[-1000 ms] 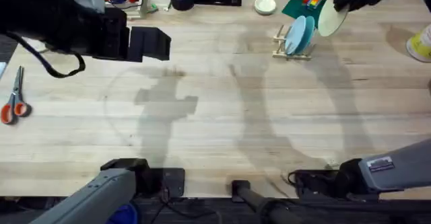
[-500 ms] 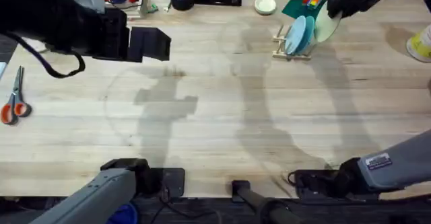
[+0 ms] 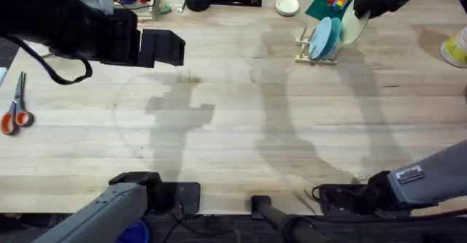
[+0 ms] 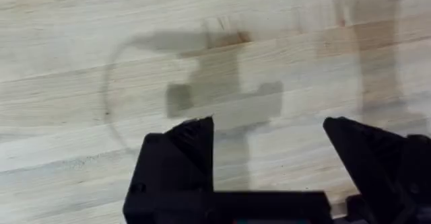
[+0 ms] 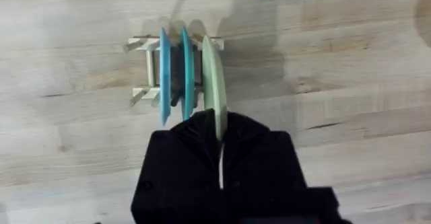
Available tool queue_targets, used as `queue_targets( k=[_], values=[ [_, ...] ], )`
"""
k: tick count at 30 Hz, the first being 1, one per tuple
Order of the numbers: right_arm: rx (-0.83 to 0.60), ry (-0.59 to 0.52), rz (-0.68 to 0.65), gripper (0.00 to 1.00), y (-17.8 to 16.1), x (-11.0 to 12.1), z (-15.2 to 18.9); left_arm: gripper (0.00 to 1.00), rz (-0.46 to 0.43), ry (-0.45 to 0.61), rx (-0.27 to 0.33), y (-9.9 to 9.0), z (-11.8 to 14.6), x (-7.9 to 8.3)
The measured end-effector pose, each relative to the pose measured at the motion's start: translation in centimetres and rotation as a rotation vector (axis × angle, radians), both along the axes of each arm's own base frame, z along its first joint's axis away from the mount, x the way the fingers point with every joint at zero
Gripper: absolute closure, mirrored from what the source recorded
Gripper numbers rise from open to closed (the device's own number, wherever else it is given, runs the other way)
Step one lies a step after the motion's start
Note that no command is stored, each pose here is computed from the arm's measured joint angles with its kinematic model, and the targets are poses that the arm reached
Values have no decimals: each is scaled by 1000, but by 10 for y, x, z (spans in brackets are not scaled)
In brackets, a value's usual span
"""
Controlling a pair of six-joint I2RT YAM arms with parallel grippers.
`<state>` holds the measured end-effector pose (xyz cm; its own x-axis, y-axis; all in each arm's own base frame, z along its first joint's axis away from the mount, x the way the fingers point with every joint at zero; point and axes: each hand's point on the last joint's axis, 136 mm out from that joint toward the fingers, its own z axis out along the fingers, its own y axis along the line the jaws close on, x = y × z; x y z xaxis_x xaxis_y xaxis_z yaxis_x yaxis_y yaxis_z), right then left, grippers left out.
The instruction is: Pick up the plates from the table one by one and place each into a slot on the dish rack.
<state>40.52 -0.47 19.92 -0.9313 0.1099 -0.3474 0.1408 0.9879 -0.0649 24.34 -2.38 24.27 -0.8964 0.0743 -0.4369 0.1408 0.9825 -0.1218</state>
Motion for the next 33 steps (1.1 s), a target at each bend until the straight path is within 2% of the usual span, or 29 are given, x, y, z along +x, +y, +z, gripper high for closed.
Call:
queue_targets(
  k=[13,33],
  values=[
    [-2,87,0,970,0,7,-35,6,0,1,0,0,0,0],
    [-1,143,1,966,1,9,-57,6,1,3,2,0,0,-1]
  ],
)
